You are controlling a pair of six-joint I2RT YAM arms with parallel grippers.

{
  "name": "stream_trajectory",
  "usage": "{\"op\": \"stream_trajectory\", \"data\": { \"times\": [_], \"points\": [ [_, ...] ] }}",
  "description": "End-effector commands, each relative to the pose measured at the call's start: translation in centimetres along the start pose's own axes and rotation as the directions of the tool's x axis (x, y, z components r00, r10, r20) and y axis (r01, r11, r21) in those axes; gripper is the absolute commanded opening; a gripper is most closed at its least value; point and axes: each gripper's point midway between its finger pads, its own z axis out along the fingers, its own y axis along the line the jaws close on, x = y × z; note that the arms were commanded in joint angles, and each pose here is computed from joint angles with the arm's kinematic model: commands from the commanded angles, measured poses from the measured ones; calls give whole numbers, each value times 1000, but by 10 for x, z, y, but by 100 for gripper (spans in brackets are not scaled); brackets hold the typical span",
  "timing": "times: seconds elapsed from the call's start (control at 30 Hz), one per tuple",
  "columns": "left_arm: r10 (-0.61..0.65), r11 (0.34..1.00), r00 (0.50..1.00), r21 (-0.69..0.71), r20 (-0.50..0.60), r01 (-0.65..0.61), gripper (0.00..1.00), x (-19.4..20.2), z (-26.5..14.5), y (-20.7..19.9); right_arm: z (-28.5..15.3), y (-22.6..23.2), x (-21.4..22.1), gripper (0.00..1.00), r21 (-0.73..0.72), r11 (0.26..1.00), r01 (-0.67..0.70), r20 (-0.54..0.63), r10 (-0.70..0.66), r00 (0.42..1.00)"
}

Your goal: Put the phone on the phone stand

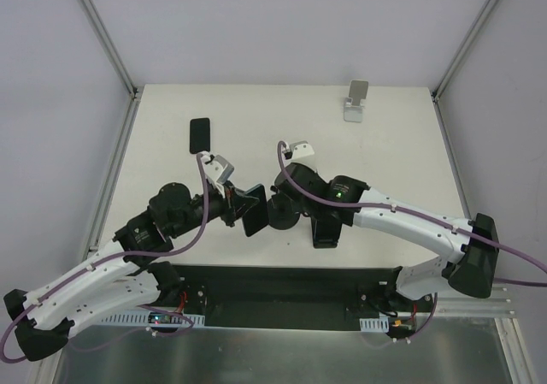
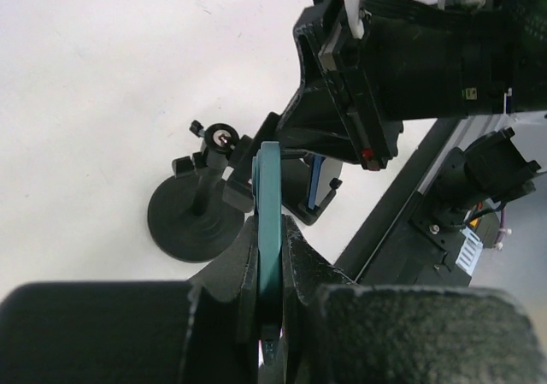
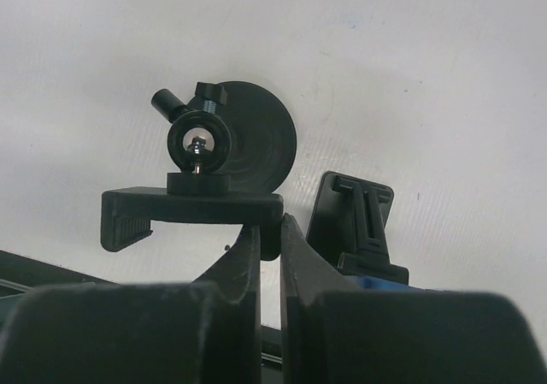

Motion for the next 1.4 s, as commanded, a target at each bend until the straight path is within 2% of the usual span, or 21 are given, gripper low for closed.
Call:
{"op": "stream_trajectory", "data": {
  "times": [0.0,0.07,0.1,0.17,0.2,0.3,0.33,0.4,0.43,0.5,0.53,0.6,0.67,0.7,0.73,0.8,0.9,1.07,1.1,1.23,1.37],
  "points": [
    [96,974,972,180,216,-136,0,-41,0,-33,-8,4,-20,1,-21,998,51,52,-50,997],
    [149,944,961,258,233,-208,0,-34,0,-45,-8,4,-22,1,-32,993,117,59,-115,992],
    [156,926,940,287,305,-247,0,-45,-2,-54,-7,4,-21,1,-36,989,140,60,-138,989],
    [187,894,919,328,347,-305,0,-38,-2,-60,-8,4,-24,1,-54,986,158,78,-154,985],
    [195,853,892,378,408,-360,0,-44,-7,-73,-8,4,-23,1,-69,980,189,81,-183,980],
    [232,775,849,437,474,-456,0,-38,-7,-87,-6,5,-22,1,-175,968,177,89,-164,982],
    [242,758,853,458,463,-464,0,-34,0,-89,-1,3,-14,1,-224,961,159,60,-150,987],
    [265,711,825,476,500,-517,0,-41,2,-98,-5,4,-21,1,-290,949,125,86,-104,991],
    [270,681,834,517,482,-519,0,-32,9,-102,-3,5,-20,1,-339,932,130,84,-107,991],
    [287,636,797,516,532,-574,0,-40,13,-108,-6,6,-23,1,-384,915,127,96,-97,991],
    [302,606,802,546,515,-578,0,-32,22,-109,-6,8,-24,1,-427,896,123,92,-93,991],
    [322,581,789,549,523,-601,0,-39,30,-107,-8,11,-24,1,-473,873,117,84,-88,993],
    [330,549,810,599,485,-583,0,-30,42,-102,-7,9,-24,1,-501,856,124,79,-97,992],
    [335,550,800,586,498,-595,0,-41,46,-94,-7,7,-26,1,-503,856,123,81,-95,992],
    [328,521,821,635,467,-570,0,-33,50,-92,-9,9,-25,1,-527,840,129,80,-101,992],
    [319,497,819,651,477,-573,0,-46,52,-89,-9,7,-27,1,-539,831,135,86,-106,991],
    [327,467,852,713,410,-523,0,-39,66,-83,-11,11,-29,1,-571,809,138,91,-105,990],
    [312,401,875,783,370,-475,0,-36,64,-88,-13,17,-33,1,-605,786,130,88,-96,991],
    [297,405,891,800,343,-443,0,-34,64,-88,-14,20,-34,1,-617,776,129,90,-93,992],
    [301,418,890,791,343,-446,0,-29,65,-86,-15,28,-35,1,-646,756,102,84,-62,994],
    [324,443,909,806,264,-392,0,-16,68,-78,-17,33,-38,1,-671,733,109,98,-58,993]
  ]
}}
